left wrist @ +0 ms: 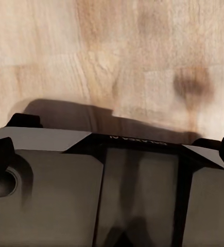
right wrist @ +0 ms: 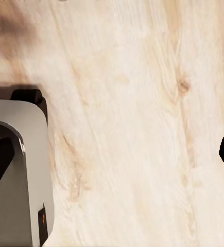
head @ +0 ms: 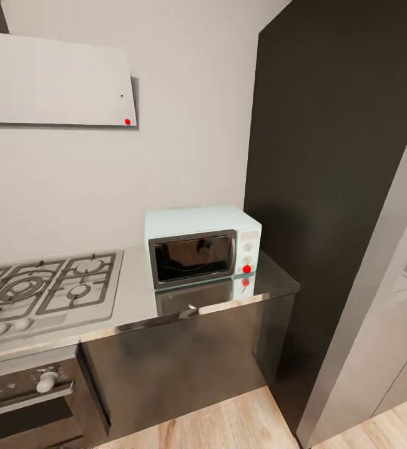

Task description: In the kitchen, take the popcorn bag from the countertop, put it into the microwave, and heat it until the popcorn is cooked so the cooked popcorn ends up inside the bag.

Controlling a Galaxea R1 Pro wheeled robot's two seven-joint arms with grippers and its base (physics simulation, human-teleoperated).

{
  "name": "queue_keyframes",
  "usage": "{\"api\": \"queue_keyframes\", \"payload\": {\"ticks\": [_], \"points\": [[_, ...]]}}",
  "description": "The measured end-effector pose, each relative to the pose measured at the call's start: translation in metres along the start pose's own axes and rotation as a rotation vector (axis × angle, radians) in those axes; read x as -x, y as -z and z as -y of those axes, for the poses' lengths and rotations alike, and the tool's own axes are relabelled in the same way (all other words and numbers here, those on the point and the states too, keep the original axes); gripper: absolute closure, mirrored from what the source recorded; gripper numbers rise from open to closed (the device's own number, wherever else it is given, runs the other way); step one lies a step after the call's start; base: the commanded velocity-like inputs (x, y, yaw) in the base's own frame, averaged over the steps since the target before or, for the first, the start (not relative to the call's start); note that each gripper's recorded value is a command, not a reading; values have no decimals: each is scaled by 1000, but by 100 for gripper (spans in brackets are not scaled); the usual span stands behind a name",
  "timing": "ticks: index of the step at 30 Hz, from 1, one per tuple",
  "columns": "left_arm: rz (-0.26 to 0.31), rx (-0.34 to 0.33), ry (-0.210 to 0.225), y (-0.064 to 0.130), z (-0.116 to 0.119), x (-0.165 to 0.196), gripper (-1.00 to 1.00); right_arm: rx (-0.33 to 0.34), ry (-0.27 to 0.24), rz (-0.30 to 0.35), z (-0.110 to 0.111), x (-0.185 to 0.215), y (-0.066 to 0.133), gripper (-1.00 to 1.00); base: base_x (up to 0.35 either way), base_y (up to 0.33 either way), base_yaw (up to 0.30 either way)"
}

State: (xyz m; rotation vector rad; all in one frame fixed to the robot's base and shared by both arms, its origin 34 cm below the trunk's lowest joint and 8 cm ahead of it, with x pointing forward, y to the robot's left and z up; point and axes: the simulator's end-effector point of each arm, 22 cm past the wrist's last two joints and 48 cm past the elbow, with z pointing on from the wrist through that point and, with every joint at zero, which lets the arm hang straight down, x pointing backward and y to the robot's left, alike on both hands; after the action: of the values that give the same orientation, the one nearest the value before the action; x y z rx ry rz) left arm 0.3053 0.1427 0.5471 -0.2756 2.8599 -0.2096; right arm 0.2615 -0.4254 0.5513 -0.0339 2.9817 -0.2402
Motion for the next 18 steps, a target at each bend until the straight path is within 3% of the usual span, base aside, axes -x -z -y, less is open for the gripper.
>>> {"api": "queue_keyframes", "payload": {"ticks": [18], "points": [[0, 0, 3, 0, 0, 0, -100, 0, 0, 1, 0, 0, 0, -100, 0, 0, 270]]}}
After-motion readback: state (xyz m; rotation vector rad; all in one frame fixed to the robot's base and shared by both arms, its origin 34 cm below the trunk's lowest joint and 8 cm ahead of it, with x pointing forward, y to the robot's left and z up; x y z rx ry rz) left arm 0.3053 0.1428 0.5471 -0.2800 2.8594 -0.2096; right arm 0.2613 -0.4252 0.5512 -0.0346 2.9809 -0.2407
